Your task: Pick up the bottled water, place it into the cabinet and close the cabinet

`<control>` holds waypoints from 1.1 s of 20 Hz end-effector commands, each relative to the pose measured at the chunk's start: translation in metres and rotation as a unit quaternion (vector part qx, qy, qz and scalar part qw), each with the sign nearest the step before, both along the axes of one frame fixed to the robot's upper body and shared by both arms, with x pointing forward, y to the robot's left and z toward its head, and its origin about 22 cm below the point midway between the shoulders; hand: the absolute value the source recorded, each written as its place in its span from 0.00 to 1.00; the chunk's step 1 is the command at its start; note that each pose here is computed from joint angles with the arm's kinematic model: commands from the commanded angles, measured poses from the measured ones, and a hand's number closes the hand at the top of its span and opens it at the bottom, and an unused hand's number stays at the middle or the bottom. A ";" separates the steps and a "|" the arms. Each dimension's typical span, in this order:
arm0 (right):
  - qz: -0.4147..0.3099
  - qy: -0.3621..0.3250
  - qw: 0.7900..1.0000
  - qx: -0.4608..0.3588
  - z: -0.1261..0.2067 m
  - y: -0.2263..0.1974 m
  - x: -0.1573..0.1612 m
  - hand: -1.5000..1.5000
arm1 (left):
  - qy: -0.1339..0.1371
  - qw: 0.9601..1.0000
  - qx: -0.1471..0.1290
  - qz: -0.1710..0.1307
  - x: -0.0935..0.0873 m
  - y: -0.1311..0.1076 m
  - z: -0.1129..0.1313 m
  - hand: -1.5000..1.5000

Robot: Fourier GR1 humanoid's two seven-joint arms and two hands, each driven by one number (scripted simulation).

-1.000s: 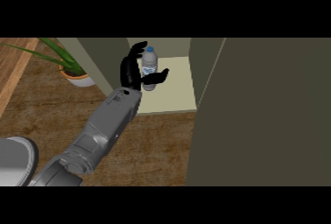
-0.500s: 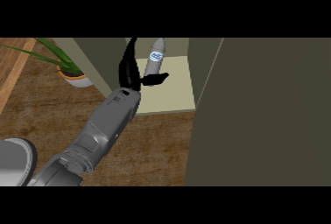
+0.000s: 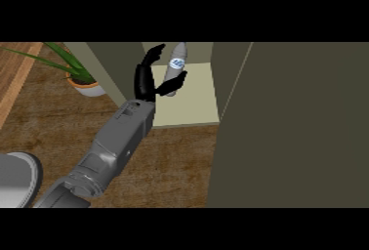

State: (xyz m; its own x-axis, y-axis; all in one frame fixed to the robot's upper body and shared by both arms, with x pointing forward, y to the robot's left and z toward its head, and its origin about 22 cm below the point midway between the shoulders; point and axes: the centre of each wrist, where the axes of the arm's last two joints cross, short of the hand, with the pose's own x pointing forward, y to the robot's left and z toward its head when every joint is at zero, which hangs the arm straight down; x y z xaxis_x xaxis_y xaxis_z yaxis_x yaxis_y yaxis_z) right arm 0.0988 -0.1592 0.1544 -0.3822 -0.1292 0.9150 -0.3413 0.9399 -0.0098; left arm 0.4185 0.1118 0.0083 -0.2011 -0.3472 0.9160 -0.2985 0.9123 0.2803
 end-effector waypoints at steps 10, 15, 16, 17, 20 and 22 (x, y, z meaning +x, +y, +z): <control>-0.010 -0.004 1.000 0.014 0.018 -0.009 -0.012 0.00 | -0.052 0.973 -0.159 -0.159 -0.006 -0.002 0.005 1.00; -0.024 -0.007 0.999 -0.020 0.013 -0.009 -0.016 0.00 | -0.029 0.956 -0.205 -0.210 -0.021 -0.004 -0.004 1.00; -0.026 -0.013 1.000 -0.007 0.020 -0.011 -0.022 0.00 | -0.028 0.951 -0.216 -0.221 -0.025 -0.001 -0.012 1.00; -0.035 -0.010 0.999 -0.013 0.015 -0.010 -0.015 0.00 | -0.020 0.944 -0.227 -0.237 -0.026 -0.001 -0.005 1.00; -0.029 -0.010 0.999 -0.021 0.022 -0.017 -0.019 0.00 | -0.022 0.934 -0.252 -0.253 -0.039 -0.005 -0.003 1.00; -0.043 -0.010 0.999 -0.013 0.029 -0.020 -0.021 0.00 | -0.034 0.933 -0.260 -0.248 -0.054 -0.002 -0.008 1.00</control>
